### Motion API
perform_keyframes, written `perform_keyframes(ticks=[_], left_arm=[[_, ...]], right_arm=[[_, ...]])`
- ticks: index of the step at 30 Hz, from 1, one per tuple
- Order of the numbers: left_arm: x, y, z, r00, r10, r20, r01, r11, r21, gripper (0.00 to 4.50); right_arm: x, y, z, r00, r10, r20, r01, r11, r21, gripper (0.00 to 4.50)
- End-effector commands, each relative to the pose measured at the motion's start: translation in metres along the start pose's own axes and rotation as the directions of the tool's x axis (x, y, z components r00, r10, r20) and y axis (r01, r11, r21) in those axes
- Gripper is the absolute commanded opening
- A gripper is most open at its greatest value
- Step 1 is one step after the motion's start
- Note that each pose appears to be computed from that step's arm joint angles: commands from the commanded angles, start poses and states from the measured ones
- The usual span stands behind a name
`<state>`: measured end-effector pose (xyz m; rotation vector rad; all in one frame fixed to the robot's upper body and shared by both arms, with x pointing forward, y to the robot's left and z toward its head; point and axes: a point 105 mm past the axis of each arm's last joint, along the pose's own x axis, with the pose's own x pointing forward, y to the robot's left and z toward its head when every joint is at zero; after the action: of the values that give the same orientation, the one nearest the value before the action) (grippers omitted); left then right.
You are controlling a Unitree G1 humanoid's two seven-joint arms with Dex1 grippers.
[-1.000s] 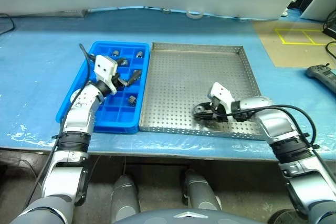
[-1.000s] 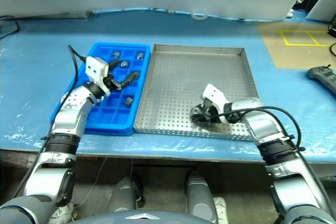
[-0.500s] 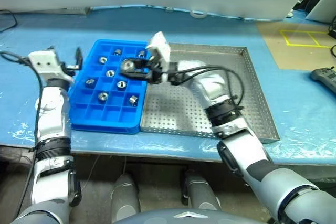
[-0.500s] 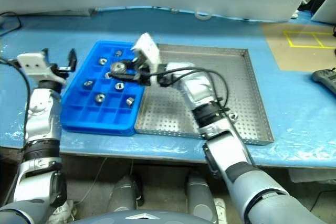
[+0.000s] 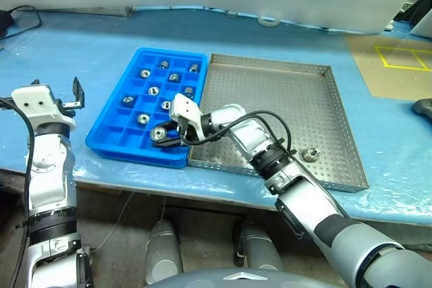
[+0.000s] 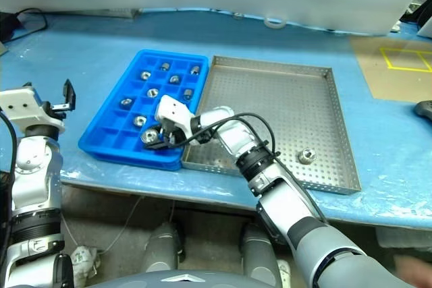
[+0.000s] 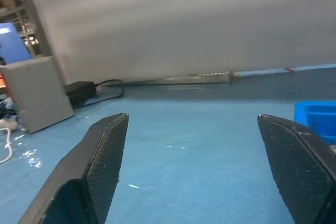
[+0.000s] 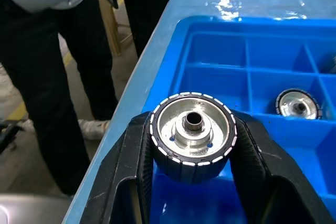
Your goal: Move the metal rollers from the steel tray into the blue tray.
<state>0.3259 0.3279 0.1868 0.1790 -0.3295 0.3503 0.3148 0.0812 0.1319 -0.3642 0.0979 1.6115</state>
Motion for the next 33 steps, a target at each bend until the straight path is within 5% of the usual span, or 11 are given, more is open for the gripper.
perform_keyframes(ticks=[1,7,13,14,19,21,26,33], left_arm=[[-0.002,0.003,0.015,0.999,0.007,0.048,-0.007,1.0,0.002,4.16],[-0.009,-0.023,0.018,0.991,-0.12,0.061,0.12,0.993,0.001,4.16],[-0.019,-0.009,0.004,1.0,-0.005,0.004,0.006,0.997,-0.082,4.16],[-0.022,-0.009,0.003,1.0,-0.003,-0.001,0.003,0.998,-0.066,4.16],[-0.034,-0.002,-0.003,0.999,0.041,-0.027,-0.043,0.996,-0.076,4.16],[-0.036,-0.005,-0.004,0.999,0.032,-0.031,-0.034,0.996,-0.076,4.16],[-0.037,-0.061,0.004,0.972,-0.232,0.026,0.233,0.955,-0.187,4.16],[-0.014,-0.148,0.009,0.818,-0.565,0.109,0.572,0.775,-0.269,4.16]], right_arm=[[0.01,-0.006,0.022,0.998,-0.046,0.052,0.05,0.996,-0.07,1.63],[0.022,-0.002,0.028,0.995,-0.056,0.082,0.061,0.997,-0.055,1.63],[0.025,0.006,0.022,0.995,-0.039,0.087,0.04,0.999,-0.01,1.63],[0.025,0.007,0.02,0.996,-0.034,0.085,0.034,0.999,0.004,2.37],[0.029,0.009,0.017,0.998,-0.03,0.063,0.032,0.999,-0.034,3.96],[0.029,0.005,0.018,0.997,-0.042,0.066,0.044,0.998,-0.038,3.96],[0.009,-0.025,0.023,0.978,-0.185,0.095,0.188,0.982,-0.023,3.96],[-0.058,-0.057,0.013,0.892,-0.436,0.12,0.429,0.9,0.081,3.96]])
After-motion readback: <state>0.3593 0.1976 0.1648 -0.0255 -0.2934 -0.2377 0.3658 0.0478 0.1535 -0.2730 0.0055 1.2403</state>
